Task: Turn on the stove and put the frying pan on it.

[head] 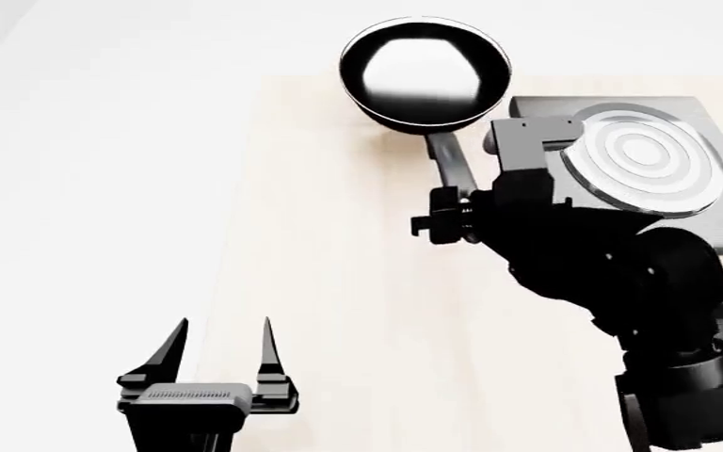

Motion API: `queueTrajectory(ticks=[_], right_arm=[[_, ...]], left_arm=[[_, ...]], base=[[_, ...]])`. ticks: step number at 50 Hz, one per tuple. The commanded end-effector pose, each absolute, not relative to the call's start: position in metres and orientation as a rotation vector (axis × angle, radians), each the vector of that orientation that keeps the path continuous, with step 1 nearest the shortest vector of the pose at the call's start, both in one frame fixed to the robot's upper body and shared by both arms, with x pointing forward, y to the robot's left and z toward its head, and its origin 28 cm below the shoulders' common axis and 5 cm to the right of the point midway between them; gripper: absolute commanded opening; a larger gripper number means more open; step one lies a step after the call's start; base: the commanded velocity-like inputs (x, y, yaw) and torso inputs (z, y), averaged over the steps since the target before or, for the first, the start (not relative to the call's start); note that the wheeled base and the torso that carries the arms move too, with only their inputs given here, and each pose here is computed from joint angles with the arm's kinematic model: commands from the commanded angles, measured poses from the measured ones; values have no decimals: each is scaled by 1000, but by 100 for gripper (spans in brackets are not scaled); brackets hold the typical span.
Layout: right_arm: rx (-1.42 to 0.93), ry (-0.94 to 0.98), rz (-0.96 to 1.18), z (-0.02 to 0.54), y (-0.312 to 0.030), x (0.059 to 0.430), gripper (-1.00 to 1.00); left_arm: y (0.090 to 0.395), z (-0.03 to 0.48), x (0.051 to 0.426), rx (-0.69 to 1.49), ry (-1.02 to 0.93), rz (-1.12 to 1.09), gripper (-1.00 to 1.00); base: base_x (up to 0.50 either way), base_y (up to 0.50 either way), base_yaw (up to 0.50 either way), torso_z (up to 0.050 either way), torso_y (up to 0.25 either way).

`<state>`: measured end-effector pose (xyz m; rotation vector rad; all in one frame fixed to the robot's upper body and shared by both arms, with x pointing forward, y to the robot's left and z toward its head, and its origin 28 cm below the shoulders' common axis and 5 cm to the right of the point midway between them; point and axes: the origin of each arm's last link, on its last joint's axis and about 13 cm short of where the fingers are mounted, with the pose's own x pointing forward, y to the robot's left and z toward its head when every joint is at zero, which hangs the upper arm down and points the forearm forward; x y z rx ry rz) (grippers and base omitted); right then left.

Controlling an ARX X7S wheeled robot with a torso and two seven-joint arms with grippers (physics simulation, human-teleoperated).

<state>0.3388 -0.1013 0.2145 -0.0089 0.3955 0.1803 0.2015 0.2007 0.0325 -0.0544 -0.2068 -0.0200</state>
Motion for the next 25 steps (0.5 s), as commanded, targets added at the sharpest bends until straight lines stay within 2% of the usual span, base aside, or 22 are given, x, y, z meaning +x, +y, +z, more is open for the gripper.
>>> queueTrajectory(ticks=[1, 25], right_arm=[[33, 282, 108, 235, -115, 326, -100], [155, 288, -68, 235, -155, 302, -100]], left_arm=[[201, 32, 202, -54, -206, -19, 100], [201, 32, 202, -53, -206, -19, 100]], base=[[0, 0, 0, 0, 0], [0, 0, 0, 1, 2]])
